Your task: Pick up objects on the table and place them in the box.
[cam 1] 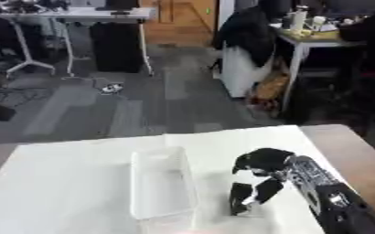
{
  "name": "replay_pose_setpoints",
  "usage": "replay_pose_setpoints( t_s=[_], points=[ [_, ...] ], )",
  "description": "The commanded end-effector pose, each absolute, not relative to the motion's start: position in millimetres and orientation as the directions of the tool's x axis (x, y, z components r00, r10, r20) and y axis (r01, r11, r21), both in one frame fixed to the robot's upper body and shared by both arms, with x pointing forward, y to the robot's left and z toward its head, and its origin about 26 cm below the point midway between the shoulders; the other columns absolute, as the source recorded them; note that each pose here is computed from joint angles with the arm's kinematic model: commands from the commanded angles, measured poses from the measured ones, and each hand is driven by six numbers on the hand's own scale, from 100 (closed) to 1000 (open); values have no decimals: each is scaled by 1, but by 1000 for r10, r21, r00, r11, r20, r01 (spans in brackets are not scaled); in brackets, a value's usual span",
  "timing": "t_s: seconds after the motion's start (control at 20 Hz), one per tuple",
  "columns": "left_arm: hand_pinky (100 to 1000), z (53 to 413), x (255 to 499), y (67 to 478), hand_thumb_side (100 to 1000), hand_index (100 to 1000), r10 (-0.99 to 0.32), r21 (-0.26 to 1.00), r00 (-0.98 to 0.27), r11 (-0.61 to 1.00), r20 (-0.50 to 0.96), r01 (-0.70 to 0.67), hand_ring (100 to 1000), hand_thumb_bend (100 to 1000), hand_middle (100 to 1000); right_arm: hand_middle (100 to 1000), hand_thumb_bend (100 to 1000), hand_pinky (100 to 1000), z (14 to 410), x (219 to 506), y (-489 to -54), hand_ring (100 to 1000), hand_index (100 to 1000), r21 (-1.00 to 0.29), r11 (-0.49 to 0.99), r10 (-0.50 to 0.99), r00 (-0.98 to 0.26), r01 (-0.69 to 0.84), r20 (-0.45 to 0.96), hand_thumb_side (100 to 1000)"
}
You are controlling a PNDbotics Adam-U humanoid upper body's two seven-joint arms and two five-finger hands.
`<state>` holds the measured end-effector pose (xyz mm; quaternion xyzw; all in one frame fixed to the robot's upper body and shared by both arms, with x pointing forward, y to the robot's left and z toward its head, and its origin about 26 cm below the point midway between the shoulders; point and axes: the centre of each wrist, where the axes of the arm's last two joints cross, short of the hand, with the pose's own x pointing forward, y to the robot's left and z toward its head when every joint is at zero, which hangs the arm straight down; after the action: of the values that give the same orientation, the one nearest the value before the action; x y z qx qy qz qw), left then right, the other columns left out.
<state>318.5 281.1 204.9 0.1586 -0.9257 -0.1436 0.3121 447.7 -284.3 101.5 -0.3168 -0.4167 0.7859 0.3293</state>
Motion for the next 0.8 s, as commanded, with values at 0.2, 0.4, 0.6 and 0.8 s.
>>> replay_pose_setpoints(
  t_s=[0.2, 0.4, 0.6, 0.8],
  points=[
    [588, 215, 317, 284, 1000, 861, -394, 375, -771, 901, 500, -217, 603, 154, 741, 820, 864, 799, 104, 449, -303, 779, 889, -822, -483, 774, -586, -302, -240, 1000],
    [588, 215, 317, 284, 1000, 861, -393, 375, -771, 901, 501, -217, 603, 154, 741, 816, 858, 795, 101, 450, -303, 775, 885, -817, -484, 775, -587, -314, -234, 1000],
    [588, 215, 317, 283, 1000, 861, -392, 374, -772, 902, 501, -215, 603, 154, 741, 805, 853, 789, 99, 450, -298, 767, 872, -838, -463, 780, -582, -287, -232, 1000],
    [588, 215, 317, 283, 1000, 861, -390, 372, -772, 903, 501, -214, 603, 154, 741, 794, 849, 783, 94, 451, -291, 759, 860, -852, -450, 782, -580, -269, -229, 1000]
  ],
)
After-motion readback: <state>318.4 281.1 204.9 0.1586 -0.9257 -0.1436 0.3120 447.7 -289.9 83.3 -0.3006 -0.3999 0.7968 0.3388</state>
